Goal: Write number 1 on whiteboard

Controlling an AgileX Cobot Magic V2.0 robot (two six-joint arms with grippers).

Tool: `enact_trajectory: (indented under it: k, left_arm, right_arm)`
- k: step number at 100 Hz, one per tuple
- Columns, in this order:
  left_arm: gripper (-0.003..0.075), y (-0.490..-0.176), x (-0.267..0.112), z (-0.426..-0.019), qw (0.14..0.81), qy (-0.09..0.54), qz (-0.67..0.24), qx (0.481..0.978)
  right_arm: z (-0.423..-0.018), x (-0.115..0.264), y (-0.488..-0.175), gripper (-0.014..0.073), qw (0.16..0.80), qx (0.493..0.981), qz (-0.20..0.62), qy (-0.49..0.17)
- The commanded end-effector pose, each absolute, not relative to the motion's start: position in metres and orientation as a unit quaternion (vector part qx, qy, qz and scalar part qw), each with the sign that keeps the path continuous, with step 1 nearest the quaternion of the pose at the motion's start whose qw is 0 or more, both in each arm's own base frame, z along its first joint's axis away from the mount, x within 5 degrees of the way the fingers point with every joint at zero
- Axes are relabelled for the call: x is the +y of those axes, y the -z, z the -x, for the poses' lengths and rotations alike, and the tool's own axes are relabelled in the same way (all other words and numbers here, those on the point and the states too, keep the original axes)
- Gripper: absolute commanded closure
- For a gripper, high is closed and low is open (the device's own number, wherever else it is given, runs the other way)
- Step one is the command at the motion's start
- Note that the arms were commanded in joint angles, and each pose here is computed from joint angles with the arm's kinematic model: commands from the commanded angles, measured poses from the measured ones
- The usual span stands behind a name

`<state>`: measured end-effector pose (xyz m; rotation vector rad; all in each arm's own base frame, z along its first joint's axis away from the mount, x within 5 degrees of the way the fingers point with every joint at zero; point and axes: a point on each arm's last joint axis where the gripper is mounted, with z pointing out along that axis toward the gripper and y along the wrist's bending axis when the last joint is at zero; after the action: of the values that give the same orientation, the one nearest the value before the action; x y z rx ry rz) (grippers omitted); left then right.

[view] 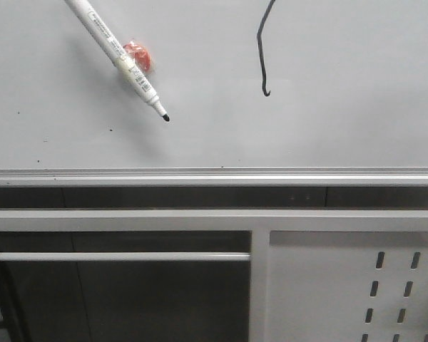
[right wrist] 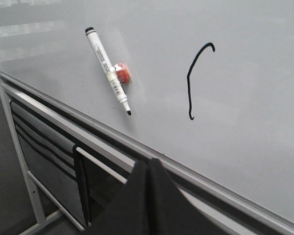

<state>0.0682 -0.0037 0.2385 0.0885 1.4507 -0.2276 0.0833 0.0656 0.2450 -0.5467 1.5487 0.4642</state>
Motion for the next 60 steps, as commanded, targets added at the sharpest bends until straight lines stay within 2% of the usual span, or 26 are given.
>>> enact_trajectory:
  k: [1,60]
  left_arm:
    - [0.0738,-0.2492,-0.0030,-0.0681,0.756,0.088,-0.049,0.647]
    - [0.0738,-0.2485,-0.0056,-0.0677,0.753,0.097,-0.060,0.649]
  right_arm:
    - [-0.0866,0.0624,-0.2569,0.0664,0.691,0.662,0.220,-0.191]
    - [-0.0868,0.0620,-0.2574,0.0664,0.693,0.660,0.217,-0.190]
